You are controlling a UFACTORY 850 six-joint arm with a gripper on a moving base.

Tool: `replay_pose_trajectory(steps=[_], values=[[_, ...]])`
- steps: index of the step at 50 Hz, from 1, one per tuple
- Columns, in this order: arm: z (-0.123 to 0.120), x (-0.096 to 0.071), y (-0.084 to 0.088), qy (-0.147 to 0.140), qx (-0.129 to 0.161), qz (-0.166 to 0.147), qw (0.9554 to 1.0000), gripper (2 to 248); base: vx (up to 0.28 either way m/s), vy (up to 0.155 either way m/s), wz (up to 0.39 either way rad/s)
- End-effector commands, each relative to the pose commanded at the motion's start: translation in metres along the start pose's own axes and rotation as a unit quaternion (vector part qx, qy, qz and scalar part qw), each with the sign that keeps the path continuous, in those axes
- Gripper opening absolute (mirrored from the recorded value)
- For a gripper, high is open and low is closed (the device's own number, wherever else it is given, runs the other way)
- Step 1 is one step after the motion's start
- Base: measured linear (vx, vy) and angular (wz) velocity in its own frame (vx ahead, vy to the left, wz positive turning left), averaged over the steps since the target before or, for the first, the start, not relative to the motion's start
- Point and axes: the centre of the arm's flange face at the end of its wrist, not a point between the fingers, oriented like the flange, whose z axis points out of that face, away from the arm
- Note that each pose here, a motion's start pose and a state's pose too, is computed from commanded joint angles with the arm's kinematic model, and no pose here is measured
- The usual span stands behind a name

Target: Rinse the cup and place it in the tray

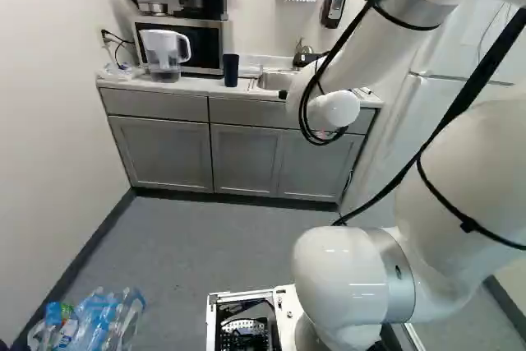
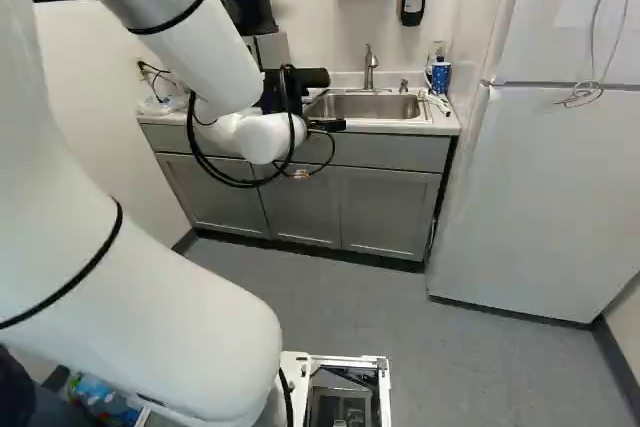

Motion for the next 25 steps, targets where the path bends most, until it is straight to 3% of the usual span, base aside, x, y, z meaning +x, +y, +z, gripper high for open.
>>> replay_pose_trajectory(steps=[25], values=[[0.010, 0.025, 0.006, -0.004, -0.007, 0.002, 1.0000, 247, 0.000, 0.000, 0.000]])
